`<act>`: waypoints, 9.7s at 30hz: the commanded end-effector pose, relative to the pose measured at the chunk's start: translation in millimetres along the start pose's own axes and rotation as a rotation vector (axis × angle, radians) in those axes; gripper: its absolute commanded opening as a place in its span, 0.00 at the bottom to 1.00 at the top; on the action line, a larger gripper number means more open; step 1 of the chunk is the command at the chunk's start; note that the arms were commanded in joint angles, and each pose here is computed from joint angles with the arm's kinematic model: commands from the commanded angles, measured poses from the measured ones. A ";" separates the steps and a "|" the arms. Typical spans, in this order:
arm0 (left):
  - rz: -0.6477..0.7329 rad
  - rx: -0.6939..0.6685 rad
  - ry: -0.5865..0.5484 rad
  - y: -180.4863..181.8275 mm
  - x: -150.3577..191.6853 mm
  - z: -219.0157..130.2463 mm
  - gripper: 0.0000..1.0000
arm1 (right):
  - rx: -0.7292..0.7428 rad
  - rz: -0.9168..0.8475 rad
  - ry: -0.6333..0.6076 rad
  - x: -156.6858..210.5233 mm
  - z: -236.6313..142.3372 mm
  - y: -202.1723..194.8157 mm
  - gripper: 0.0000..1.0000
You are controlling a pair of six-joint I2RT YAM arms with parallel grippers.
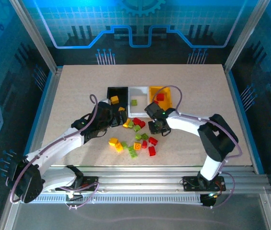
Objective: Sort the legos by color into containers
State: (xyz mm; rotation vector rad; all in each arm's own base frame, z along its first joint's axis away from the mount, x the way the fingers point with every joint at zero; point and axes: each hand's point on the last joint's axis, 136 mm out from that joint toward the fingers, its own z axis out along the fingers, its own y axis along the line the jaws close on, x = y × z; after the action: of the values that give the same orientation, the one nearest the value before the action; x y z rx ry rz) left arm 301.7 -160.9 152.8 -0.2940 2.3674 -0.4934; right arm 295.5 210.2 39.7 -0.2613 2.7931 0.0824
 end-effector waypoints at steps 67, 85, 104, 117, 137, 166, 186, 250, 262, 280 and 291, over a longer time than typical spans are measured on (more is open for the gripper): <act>-0.077 -0.045 0.014 37.8 21.8 -21.4 0.99 | -0.123 -0.210 0.158 62.5 -1.0 34.2 0.51; -0.088 -0.037 0.015 34.8 19.6 -22.0 0.99 | -0.044 0.020 -0.184 -31.2 -82.7 -31.5 0.23; -0.102 -0.055 0.129 40.8 44.2 -10.2 0.99 | 0.132 0.198 -0.203 -178.8 -11.2 -71.4 0.39; -0.062 -0.077 0.214 44.8 60.7 -9.1 0.97 | 0.040 0.129 -0.282 -157.3 -51.8 -39.3 0.67; 0.013 -0.268 0.460 72.9 127.9 41.6 0.82 | -0.054 0.127 -0.292 -117.3 -53.9 -27.8 0.67; -0.028 -0.228 -0.028 18.6 -73.4 41.8 0.43 | -0.085 0.163 -0.303 -107.6 -59.8 -27.9 0.67; -0.036 -0.397 0.000 33.6 -131.1 143.7 0.74 | -0.129 0.150 -0.294 -85.1 -75.5 -22.0 0.69; -0.034 -0.049 -0.044 35.3 29.5 -46.8 0.99 | -0.156 -0.163 -0.321 -113.7 -77.2 72.6 0.24; -0.018 -0.049 0.031 37.6 44.2 -44.0 0.99 | -0.073 -0.058 -0.245 -179.4 -13.3 56.2 0.42; 0.185 -0.073 0.395 25.2 132.5 -33.5 0.85 | -0.157 0.005 -0.321 -140.8 -58.1 46.6 0.71; 0.307 -0.175 0.542 45.3 187.3 -22.2 0.86 | -0.155 0.054 -0.289 -130.2 -44.9 32.6 0.71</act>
State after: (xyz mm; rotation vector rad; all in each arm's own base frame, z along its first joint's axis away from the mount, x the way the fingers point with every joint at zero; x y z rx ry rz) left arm 153.1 -184.0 54.0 0.1608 2.8694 -0.2925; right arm 389.4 260.8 114.3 -0.2364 2.5455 0.2819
